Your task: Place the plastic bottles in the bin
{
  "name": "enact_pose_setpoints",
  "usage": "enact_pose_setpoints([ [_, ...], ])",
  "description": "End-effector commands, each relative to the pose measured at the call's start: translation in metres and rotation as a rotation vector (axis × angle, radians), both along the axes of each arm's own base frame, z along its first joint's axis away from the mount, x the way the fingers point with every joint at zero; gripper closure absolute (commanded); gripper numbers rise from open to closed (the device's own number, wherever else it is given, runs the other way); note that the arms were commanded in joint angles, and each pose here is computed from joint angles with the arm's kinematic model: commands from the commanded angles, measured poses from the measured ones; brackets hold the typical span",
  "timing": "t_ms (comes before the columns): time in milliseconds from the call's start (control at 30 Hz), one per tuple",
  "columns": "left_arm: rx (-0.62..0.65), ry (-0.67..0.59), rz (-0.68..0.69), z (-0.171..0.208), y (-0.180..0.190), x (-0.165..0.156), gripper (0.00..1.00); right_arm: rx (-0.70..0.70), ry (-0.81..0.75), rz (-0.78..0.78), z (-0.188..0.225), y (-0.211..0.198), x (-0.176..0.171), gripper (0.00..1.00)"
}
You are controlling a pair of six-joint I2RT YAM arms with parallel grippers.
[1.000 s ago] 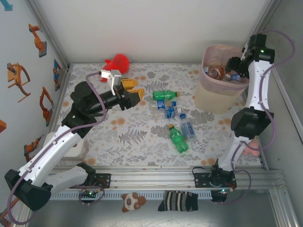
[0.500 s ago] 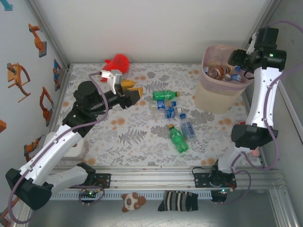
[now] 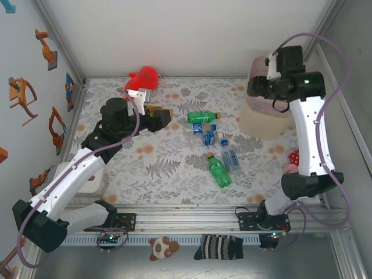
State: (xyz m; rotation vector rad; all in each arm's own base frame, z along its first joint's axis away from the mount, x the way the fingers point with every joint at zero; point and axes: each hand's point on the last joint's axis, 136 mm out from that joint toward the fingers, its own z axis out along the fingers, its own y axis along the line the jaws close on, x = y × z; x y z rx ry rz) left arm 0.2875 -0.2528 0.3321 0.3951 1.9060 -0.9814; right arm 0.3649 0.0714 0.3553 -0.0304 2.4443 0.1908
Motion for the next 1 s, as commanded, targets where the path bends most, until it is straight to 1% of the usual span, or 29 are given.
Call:
enact_pose_setpoints([
  [0, -0.012, 0.057, 0.037, -0.01, 0.006, 0.004, 0.36, -0.04, 0.053, 0.026, -0.021, 0.014, -0.017, 0.32],
  [267, -0.024, 0.096, 0.073, -0.018, 0.015, 0.008, 0.37, -0.079, 0.206, 0.133, -0.094, 0.058, -0.045, 0.34],
  [433, -0.031, 0.105, 0.085, -0.019, 0.018, 0.009, 0.37, -0.126, 0.327, 0.189, -0.148, 0.075, -0.05, 0.35],
  [667, -0.032, 0.113, 0.1, -0.02, 0.022, 0.008, 0.37, -0.145, 0.423, 0.191, -0.21, 0.087, -0.039, 0.36],
  [800, -0.032, 0.109, 0.112, -0.019, 0.025, 0.007, 0.37, -0.219, 0.443, 0.162, -0.239, 0.079, -0.029, 0.41],
  [967, -0.029, 0.116, 0.125, -0.021, 0.028, 0.007, 0.37, -0.274, 0.48, 0.136, -0.273, 0.075, -0.021, 0.43],
])
